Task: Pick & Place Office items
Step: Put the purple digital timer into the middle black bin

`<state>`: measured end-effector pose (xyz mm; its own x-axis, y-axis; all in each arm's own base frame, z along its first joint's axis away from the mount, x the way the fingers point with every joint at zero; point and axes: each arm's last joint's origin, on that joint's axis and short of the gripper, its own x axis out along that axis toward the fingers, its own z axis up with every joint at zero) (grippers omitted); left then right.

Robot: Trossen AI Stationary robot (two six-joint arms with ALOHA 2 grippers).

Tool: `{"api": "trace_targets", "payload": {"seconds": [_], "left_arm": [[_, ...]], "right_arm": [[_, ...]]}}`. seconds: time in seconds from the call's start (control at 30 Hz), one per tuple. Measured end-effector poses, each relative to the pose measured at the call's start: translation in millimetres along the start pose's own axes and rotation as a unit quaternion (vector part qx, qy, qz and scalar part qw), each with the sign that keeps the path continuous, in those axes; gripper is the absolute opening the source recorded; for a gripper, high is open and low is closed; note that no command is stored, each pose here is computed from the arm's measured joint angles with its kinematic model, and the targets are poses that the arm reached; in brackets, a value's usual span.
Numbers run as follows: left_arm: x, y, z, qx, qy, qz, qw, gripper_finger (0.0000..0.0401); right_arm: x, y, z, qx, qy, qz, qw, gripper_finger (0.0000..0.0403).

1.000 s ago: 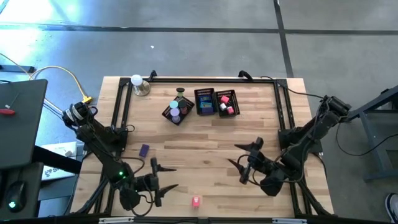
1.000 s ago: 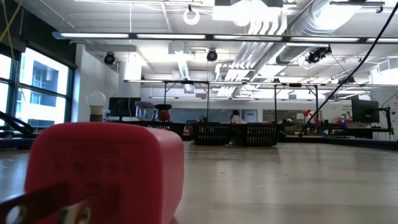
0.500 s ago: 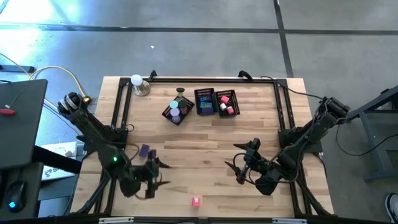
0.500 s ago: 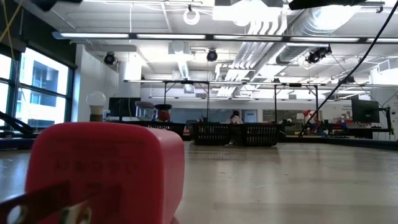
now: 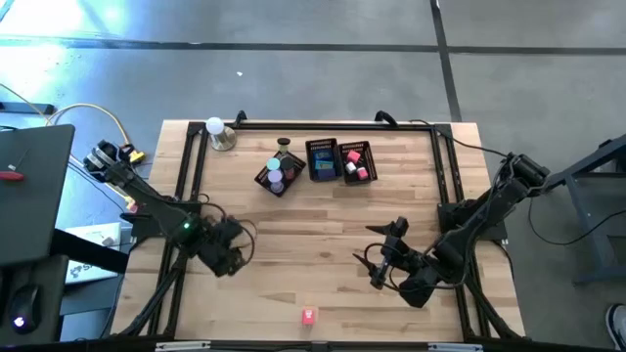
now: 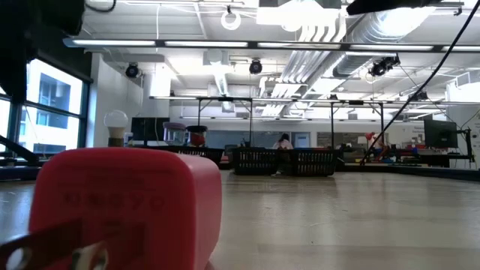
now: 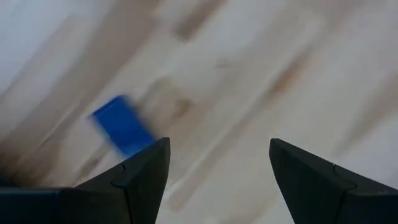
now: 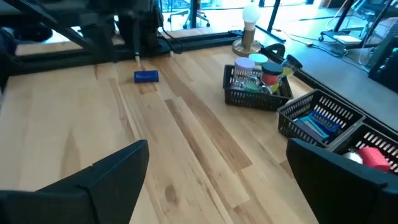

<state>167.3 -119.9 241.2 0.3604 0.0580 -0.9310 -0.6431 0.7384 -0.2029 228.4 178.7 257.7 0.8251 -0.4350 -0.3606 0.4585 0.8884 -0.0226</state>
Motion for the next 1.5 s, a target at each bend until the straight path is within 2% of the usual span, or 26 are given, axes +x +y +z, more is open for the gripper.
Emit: {"api": "trace_targets", "payload": {"seconds": [0.07, 0.13, 0.37, 0.73, 0.9, 1.1, 1.3, 1.5], "left_arm": [[1, 6, 1, -0.039, 0.005, 0.028, 0.999, 0.0268], [1, 7, 3, -0.059, 0.005, 0.032, 0.998, 0.0268], [1, 7, 2, -0.059, 0.006, 0.035, 0.998, 0.0268], [21, 24, -10, -0.116, 0.040, 0.084, 0.989, 0.0268], [36, 37, -15, -0.120, 0.061, 0.113, 0.984, 0.0268], [48, 41, -6, -0.099, 0.090, 0.089, 0.987, 0.0268], [56, 52, 9, -0.125, 0.093, 0.105, 0.982, 0.0268], [67, 61, 13, -0.142, 0.105, 0.100, 0.979, 0.0268]], "right_arm": [[4, 2, -4, -0.009, 0.001, -0.008, 1.000, 0.0370], [9, 3, -6, -0.013, -0.002, -0.021, 1.000, 0.0370], [28, 3, -12, -0.018, 0.020, -0.036, 0.999, 0.0370], [32, 8, -8, 0.019, 0.043, 0.009, 0.999, 0.0369], [32, 9, -7, 0.028, 0.047, 0.022, 0.998, 0.0369], [32, 10, -7, 0.031, 0.050, 0.028, 0.998, 0.0369], [32, 10, -7, 0.020, 0.049, 0.029, 0.998, 0.0369], [32, 10, -7, 0.019, 0.051, 0.030, 0.998, 0.0369]]}}
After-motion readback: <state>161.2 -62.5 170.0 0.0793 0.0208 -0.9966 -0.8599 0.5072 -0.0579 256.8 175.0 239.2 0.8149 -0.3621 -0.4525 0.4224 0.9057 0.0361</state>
